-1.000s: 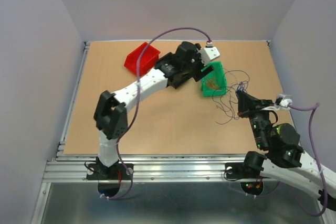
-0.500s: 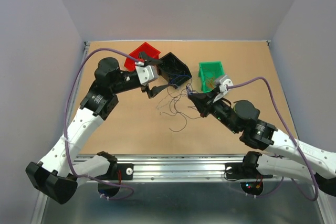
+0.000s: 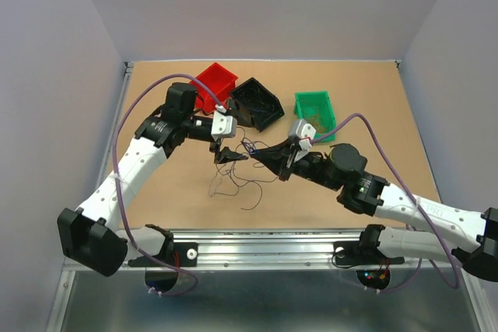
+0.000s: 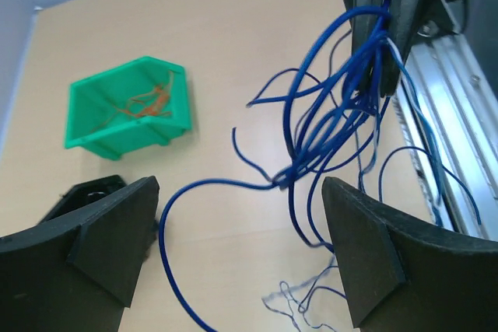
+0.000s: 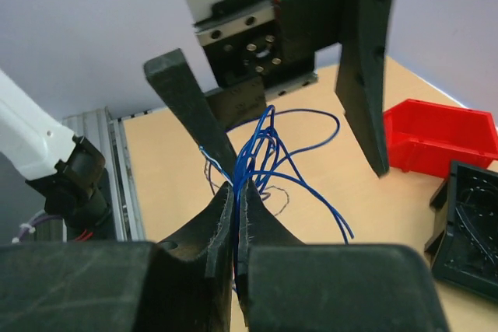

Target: Untangle the cables

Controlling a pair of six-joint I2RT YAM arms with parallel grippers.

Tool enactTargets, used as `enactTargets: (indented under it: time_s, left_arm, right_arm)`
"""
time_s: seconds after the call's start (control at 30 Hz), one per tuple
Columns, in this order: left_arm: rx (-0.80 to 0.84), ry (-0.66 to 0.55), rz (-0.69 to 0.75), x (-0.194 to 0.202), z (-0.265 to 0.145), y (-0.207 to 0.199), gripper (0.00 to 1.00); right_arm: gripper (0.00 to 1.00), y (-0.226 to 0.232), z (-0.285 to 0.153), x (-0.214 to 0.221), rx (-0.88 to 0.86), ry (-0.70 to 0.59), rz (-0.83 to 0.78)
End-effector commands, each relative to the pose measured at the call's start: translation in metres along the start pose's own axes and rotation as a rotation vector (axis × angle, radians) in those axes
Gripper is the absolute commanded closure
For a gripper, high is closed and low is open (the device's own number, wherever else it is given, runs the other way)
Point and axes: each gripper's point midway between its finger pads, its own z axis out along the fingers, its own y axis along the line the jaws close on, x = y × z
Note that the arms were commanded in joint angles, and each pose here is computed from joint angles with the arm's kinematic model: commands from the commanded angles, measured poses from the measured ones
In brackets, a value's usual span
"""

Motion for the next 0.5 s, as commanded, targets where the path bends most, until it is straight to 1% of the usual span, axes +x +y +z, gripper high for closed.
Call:
enactTargets:
  time_s: [0.0,0.03,0.1,0.17,0.2,0.23,0.27,0.3,0.33,0.4,0.47]
  left_arm:
    - [0.161,-0.060,0.034,-0.011,-0.001,-0.025,0.01]
    - [0.188,-0.046,-0.007,-0.011,-0.003,-0.029,0.01]
    - [0.195,-0.034,-0.008,-0.012,-0.007,-0.030,0.01]
    - [0.161,-0.025,-0.010,-0.016,-0.010,-0.021,0.01]
    - [0.102,-0.028,-0.035,-0.022,-0.012,-0.005,0.01]
    - [0.028,0.011,-0.051,-0.019,-0.017,0.002,0.01]
    - [-0.033,0.016,-0.051,-0.021,-0.019,0.010,0.01]
    - [-0.135,-0.016,0.053,-0.036,-0.022,0.033,0.01]
    - [-0.233,-0.004,-0.016,-0.030,-0.030,0.031,0.01]
    - [-0.294,-0.026,0.029,-0.036,-0.035,0.034,0.01]
    - [-0.281,-0.022,0.034,-0.040,-0.038,0.030,0.01]
  right_arm:
    - [0.99,0.010,0.013,-0.053,-0.070,-0.152,-0.090]
    - [0.99,0.008,0.017,-0.052,-0.065,-0.148,-0.100]
    - [0.99,0.006,0.020,-0.048,-0.057,-0.128,-0.106]
    - [0.99,0.004,0.021,-0.045,-0.049,-0.114,-0.107]
    - [0.99,0.004,0.021,-0.042,-0.048,-0.098,-0.105]
    - [0.99,0.004,0.020,-0.041,-0.044,-0.090,-0.099]
    - [1.00,0.003,0.020,-0.039,-0.037,-0.079,-0.090]
    - [1.00,0.002,0.016,-0.038,-0.028,-0.067,-0.076]
    - [0.99,-0.002,0.014,-0.033,-0.003,-0.053,-0.066]
    - [0.99,-0.006,0.005,-0.038,0.026,-0.071,-0.055]
    - [0.99,-0.015,0.000,-0.039,0.080,-0.074,-0.053]
